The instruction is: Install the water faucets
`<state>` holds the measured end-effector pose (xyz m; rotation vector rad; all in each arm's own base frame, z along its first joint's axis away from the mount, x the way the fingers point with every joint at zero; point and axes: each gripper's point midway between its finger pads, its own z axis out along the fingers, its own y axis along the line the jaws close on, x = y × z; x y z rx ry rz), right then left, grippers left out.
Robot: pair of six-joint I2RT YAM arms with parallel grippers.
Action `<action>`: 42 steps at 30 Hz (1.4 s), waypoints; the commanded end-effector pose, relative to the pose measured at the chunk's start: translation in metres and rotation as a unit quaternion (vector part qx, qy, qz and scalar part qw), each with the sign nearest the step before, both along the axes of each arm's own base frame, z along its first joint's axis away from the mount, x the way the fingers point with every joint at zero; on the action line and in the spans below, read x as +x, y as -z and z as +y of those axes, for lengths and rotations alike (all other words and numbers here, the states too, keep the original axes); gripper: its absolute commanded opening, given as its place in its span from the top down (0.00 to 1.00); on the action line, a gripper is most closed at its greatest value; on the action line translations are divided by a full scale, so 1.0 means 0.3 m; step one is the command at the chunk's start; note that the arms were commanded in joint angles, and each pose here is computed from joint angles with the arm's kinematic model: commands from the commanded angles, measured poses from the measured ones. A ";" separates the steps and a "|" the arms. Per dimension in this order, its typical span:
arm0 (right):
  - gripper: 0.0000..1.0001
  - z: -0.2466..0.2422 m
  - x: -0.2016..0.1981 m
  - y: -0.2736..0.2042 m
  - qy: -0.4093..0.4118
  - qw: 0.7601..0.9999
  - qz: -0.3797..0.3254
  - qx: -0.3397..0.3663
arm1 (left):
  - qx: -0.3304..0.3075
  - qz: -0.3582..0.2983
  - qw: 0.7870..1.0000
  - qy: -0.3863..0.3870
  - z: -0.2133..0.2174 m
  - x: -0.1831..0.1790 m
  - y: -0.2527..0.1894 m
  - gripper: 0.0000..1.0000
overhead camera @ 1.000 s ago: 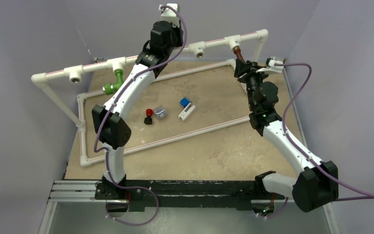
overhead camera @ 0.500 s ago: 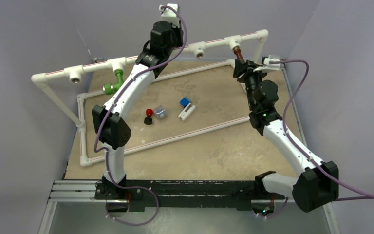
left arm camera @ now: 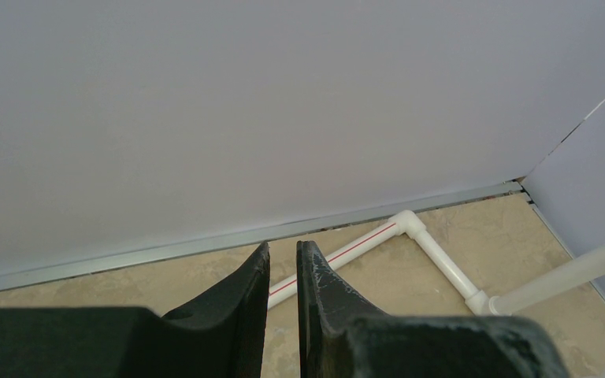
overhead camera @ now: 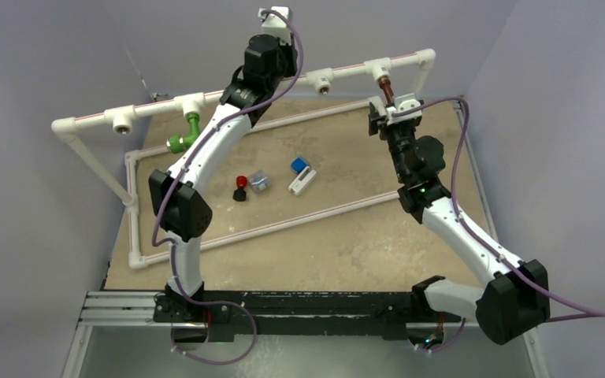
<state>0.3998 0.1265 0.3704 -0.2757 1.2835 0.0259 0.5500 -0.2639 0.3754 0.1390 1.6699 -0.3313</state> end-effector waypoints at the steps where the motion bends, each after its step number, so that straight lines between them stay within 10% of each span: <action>1: 0.31 -0.056 0.010 -0.027 0.059 0.995 -0.055 -0.065 | 0.074 0.174 0.981 0.044 -0.005 -0.068 0.412 0.83; 11: 0.48 -0.033 0.052 0.017 0.052 0.993 -0.058 -0.084 | 0.077 0.179 0.980 0.040 0.015 -0.061 0.425 0.84; 18: 1.00 -0.043 0.060 0.006 0.034 0.997 -0.058 -0.034 | 0.076 0.182 0.980 0.038 0.029 -0.059 0.430 0.84; 29: 1.00 0.022 -0.002 -0.060 -0.087 0.982 -0.037 0.165 | 0.074 0.182 0.980 0.040 0.031 -0.060 0.432 0.83; 42: 1.00 0.056 -0.039 -0.090 -0.152 0.900 0.022 0.408 | 0.071 0.185 0.979 0.046 0.026 -0.062 0.439 0.83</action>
